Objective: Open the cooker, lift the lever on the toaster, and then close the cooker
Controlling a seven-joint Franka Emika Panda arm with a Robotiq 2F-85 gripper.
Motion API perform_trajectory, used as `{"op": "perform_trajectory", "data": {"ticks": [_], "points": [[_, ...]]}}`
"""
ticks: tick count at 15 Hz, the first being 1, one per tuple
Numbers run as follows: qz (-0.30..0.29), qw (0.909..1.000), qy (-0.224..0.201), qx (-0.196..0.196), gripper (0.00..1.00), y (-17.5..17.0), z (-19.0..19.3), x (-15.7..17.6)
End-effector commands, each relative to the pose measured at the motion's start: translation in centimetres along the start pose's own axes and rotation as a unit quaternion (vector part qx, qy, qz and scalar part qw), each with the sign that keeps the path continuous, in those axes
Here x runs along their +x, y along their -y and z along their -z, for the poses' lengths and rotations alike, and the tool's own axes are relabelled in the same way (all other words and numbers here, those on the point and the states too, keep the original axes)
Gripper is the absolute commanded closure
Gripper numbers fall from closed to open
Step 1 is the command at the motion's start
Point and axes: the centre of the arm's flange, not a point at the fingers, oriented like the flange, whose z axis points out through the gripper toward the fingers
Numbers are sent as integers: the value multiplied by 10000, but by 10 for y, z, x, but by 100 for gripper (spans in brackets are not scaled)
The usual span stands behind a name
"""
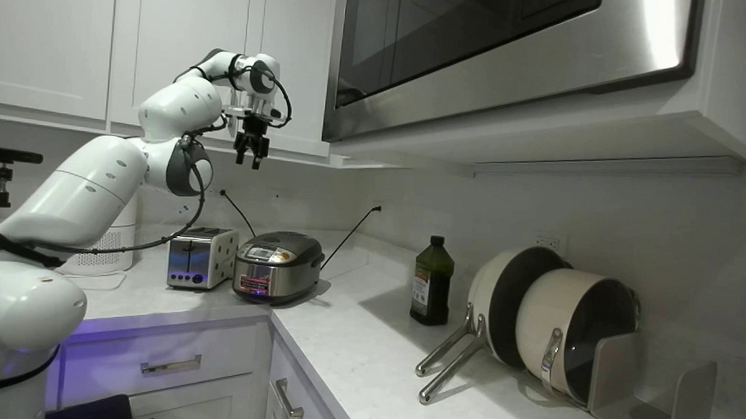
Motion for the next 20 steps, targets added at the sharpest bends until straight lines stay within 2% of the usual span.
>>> {"op": "perform_trajectory", "data": {"ticks": [1, 8, 14, 15, 20], "points": [[83, 10000, 33, -41, 0, -22, -34, -64], [74, 9996, -155, -207, 0, -16, -1, -99], [75, 9993, -328, -165, 0, -13, 36, -142], [199, 9993, -312, -81, 0, 9, 77, -88], [205, 9993, -307, -83, 0, 9, 77, -89]]}}
